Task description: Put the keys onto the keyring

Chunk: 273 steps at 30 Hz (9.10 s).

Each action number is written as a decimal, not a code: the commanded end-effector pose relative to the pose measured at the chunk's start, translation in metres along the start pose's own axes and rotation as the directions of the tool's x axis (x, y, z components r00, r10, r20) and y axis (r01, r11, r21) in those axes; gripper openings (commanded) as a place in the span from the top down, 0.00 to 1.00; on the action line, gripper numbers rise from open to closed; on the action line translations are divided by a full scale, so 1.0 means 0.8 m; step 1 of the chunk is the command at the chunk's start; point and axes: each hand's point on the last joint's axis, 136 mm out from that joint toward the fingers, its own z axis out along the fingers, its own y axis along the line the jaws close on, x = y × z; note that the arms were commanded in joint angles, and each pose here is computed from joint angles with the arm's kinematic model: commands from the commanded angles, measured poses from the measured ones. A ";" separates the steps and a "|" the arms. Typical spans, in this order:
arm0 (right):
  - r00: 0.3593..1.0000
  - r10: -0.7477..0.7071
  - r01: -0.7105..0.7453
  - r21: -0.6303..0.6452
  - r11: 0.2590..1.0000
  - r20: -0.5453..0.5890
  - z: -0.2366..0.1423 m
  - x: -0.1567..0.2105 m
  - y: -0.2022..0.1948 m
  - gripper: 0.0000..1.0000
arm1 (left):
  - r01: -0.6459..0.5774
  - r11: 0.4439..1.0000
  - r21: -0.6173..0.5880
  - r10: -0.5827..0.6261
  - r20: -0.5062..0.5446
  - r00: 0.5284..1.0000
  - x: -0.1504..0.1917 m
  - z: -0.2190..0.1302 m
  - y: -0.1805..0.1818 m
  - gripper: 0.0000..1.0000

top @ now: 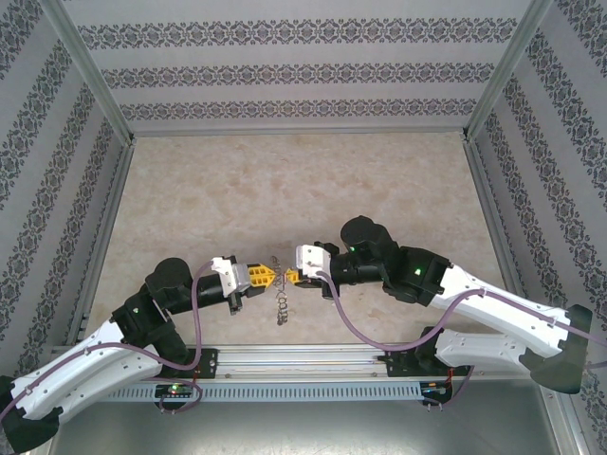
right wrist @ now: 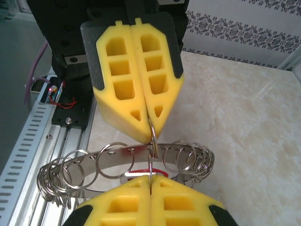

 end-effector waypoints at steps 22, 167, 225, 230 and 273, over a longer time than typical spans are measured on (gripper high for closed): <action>0.999 0.036 -0.036 0.025 0.999 0.013 -0.004 0.002 -0.004 1.00 | -0.058 0.998 0.009 0.057 0.096 0.994 -0.037 -0.004 -0.003 1.00; 0.995 -0.008 0.009 -0.010 1.000 0.100 -0.001 -0.045 0.000 1.00 | -0.054 0.999 0.004 0.054 0.071 0.996 -0.031 0.000 0.000 1.00; 0.988 -0.009 0.009 -0.003 1.000 0.154 -0.020 -0.072 0.003 1.00 | -0.057 0.998 -0.018 0.057 0.030 0.998 -0.025 0.004 0.007 1.00; 0.986 0.006 -0.003 -0.014 1.000 0.166 -0.022 -0.074 0.003 1.00 | -0.057 0.998 -0.017 0.058 0.031 0.998 -0.025 0.004 0.007 1.00; 0.997 -0.035 0.033 0.030 0.999 0.073 -0.006 -0.062 -0.004 1.00 | -0.061 0.998 -0.031 0.061 -0.020 0.998 -0.016 0.009 0.010 1.00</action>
